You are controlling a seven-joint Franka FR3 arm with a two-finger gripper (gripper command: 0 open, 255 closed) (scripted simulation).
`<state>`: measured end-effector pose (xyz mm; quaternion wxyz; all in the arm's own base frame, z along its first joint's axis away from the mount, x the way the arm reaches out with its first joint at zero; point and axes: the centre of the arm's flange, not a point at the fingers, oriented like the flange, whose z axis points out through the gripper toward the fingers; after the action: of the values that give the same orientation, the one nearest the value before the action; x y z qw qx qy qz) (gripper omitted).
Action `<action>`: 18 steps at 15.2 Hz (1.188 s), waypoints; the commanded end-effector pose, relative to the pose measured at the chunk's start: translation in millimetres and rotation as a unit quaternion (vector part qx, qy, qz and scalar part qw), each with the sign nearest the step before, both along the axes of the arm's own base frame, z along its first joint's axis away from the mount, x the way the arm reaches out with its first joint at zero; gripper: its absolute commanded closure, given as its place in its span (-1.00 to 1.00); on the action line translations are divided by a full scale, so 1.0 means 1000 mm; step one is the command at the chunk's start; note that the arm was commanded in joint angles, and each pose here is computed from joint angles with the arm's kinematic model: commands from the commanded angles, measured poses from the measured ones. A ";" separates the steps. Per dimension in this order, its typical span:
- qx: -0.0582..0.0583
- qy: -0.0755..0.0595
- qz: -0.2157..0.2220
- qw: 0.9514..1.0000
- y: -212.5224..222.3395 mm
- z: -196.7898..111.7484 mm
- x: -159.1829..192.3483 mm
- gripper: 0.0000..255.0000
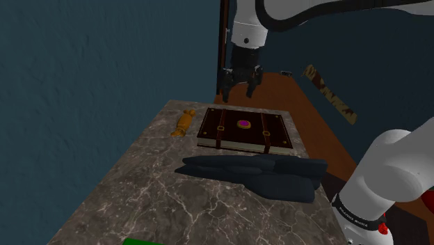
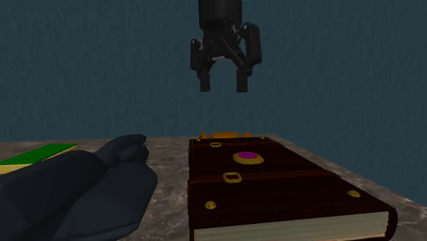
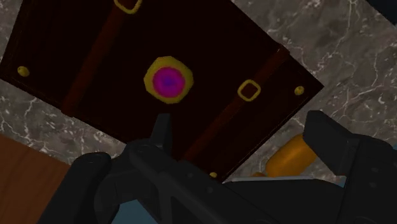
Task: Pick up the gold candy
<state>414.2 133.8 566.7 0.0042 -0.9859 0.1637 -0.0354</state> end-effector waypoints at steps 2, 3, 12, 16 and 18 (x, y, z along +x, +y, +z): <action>-0.004 0.009 -0.039 0.999 0.021 -0.016 0.033 -1.00; -0.005 0.012 -0.051 0.999 0.028 -0.022 0.045 -1.00; -0.018 0.038 -0.161 0.986 0.072 -0.080 0.150 -1.00; -0.024 0.049 -0.209 0.976 0.083 -0.108 0.198 -1.00; -0.024 0.050 -0.216 0.975 0.085 -0.117 0.204 -1.00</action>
<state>614.1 217.0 456.7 -0.0347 -0.9297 0.3666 0.0098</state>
